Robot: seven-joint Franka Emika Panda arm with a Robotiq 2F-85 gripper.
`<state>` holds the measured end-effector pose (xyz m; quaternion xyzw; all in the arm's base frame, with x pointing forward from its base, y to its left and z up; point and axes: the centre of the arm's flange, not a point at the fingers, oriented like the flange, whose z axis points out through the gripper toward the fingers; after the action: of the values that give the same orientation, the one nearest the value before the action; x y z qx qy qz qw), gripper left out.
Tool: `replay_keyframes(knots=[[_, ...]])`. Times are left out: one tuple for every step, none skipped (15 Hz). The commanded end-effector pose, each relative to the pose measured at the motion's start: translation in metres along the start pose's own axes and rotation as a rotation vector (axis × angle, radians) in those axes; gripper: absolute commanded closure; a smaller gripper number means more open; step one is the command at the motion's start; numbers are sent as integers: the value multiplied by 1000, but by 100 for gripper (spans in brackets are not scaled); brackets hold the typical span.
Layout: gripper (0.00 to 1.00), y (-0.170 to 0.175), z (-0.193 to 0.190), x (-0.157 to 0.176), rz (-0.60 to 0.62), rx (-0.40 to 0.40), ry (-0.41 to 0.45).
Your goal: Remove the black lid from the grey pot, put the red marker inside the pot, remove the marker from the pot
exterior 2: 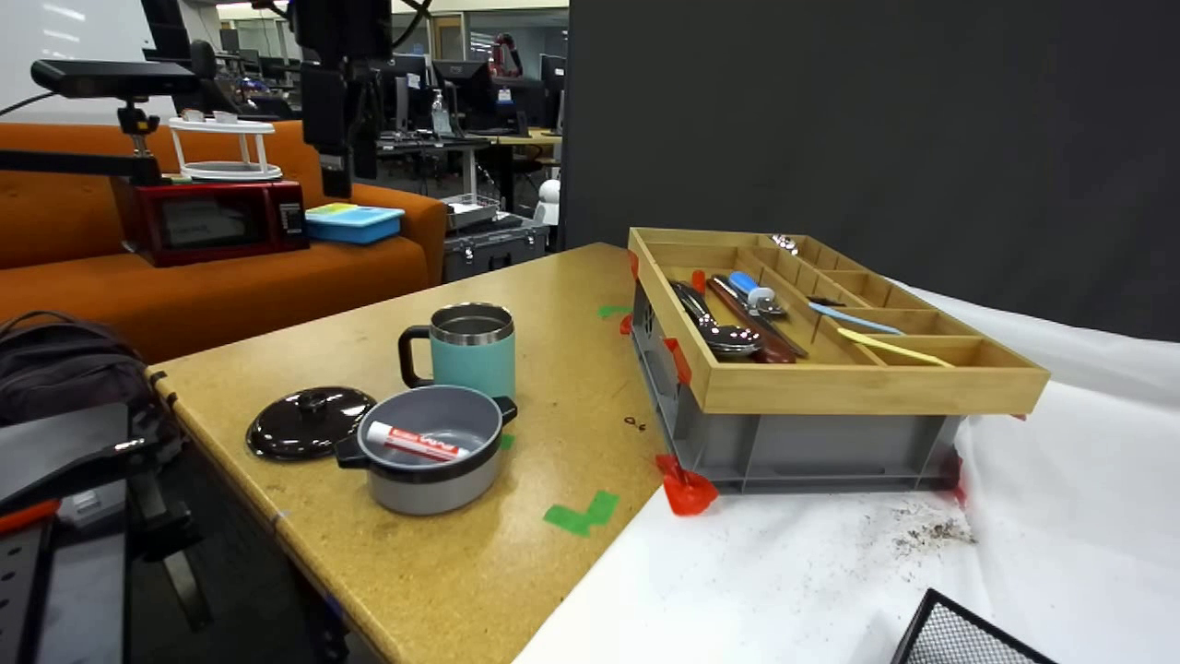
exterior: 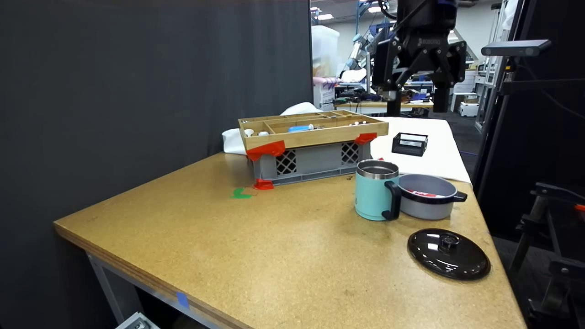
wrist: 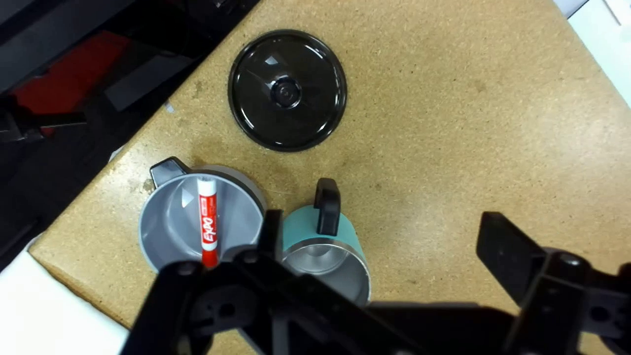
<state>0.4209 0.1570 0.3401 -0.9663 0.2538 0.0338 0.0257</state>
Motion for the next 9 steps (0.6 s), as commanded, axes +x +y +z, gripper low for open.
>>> replay_keyframes(knots=[[0,30,11,23,65,30,-73],[0,41,16,33,84,43,-106],[0,54,21,44,104,58,-141],[0,67,26,55,126,74,-166],[0,81,31,68,141,94,-193],[0,94,37,80,158,112,-216],[0,106,42,89,173,122,-230],[0,117,50,99,179,128,-244],[0,127,59,107,179,136,-250]])
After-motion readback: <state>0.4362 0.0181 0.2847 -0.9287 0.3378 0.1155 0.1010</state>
